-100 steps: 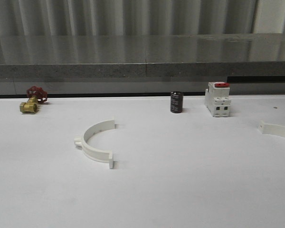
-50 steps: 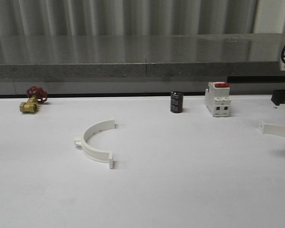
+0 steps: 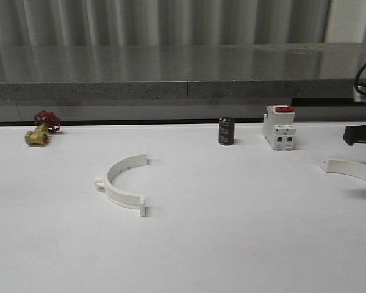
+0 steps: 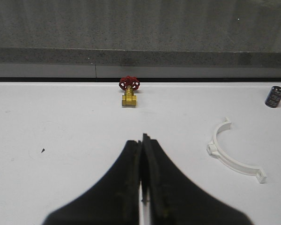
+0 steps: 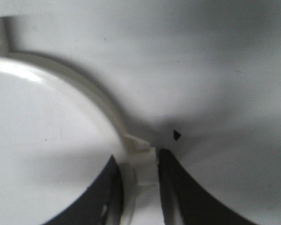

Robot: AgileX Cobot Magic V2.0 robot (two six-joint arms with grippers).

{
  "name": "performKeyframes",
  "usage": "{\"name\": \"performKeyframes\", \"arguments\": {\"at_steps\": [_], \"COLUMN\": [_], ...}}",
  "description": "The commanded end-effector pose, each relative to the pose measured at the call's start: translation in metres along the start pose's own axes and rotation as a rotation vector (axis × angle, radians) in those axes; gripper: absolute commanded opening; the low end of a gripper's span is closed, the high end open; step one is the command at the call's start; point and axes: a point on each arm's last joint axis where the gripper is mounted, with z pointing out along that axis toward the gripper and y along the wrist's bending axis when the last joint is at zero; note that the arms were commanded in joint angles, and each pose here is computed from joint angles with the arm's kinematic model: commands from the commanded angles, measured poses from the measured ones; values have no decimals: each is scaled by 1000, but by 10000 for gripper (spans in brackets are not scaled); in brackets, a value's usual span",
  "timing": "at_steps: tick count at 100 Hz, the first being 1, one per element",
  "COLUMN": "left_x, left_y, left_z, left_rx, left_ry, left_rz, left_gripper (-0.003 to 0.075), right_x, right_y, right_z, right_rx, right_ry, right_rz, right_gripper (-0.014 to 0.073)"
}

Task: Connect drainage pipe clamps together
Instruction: 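Grasp the second clamp half with the right gripper and lift it, then carry the clamp half to the first half and join their ends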

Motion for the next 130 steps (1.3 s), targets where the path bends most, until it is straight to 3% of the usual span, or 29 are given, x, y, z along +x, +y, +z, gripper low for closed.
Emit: {"name": "performKeyframes", "arguments": {"at_steps": [1, 18, 44, 74, 96, 130], "left_x": [-14, -14, -14, -14, -14, -14], "left_y": [-1, -1, -1, -1, -1, -1], "left_z": [-3, -3, -3, -3, -3, -3], "left_rx": [5, 5, 5, 5, 5, 5], "left_ry": [-92, -92, -92, -92, -92, -92], "left_rz": [-1, -1, -1, -1, -1, -1], "left_gripper": [-21, -21, -21, -21, -21, -21], "right_x": [-7, -6, -7, 9, 2, -8], "right_y": [-1, 1, 22, 93, 137, 198], "right_z": [-21, -26, -63, -81, -93, -74], "right_rx": [-5, -17, -60, -128, -181, -142], "right_ry": [-67, -31, -89, -118, -157, -119], "right_rz": [-2, 17, 138, 91, 60, 1], "right_gripper": [85, 84, 79, 79, 79, 79]}}
